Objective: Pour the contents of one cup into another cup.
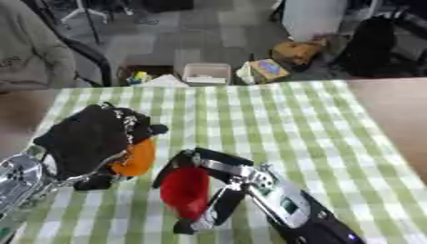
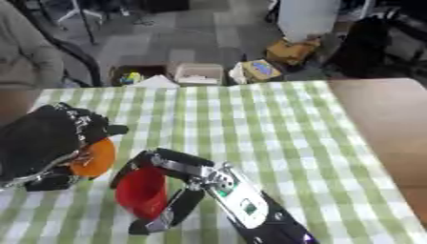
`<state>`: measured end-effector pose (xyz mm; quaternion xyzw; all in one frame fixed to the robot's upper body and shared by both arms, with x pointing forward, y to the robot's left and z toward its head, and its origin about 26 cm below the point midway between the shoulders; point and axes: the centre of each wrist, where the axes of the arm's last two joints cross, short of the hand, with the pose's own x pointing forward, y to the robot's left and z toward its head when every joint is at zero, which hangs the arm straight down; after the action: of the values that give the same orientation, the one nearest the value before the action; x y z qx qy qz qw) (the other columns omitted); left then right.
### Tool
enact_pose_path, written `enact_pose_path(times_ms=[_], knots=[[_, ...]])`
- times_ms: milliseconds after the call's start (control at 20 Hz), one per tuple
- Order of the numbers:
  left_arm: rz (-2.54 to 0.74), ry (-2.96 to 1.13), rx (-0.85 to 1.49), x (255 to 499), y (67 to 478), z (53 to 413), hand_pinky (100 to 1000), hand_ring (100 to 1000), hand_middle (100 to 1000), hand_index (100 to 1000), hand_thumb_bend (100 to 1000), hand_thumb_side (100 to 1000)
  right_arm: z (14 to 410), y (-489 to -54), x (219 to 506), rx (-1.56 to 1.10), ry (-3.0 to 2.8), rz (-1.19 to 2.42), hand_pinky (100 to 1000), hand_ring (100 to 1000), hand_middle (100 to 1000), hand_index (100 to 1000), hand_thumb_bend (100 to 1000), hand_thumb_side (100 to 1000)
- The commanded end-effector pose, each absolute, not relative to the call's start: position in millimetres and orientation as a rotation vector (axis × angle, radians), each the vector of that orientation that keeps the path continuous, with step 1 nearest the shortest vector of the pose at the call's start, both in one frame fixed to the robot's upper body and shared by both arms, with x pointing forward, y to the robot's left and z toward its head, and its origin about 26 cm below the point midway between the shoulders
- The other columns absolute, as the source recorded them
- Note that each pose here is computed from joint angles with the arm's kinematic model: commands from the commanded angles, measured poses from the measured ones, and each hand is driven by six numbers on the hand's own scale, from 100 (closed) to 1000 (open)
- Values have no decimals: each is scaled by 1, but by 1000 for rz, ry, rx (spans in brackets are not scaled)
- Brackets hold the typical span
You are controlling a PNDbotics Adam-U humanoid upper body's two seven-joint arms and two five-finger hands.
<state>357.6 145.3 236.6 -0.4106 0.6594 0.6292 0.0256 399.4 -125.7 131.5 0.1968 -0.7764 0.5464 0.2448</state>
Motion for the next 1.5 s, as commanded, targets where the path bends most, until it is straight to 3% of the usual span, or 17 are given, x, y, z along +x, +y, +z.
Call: enact_pose_path(times_ms=[50, 1500], knots=[[1898, 2021, -1301, 354, 150, 254, 208, 313, 442, 850, 526, 100, 136, -129, 404, 510, -2134, 1526, 352, 312, 245, 748, 100, 100], [1827, 1933, -1239, 349, 120, 265, 234, 319, 443, 839, 596, 100, 118, -123, 407, 503, -2097, 1547, 354, 310, 244, 748, 100, 100]])
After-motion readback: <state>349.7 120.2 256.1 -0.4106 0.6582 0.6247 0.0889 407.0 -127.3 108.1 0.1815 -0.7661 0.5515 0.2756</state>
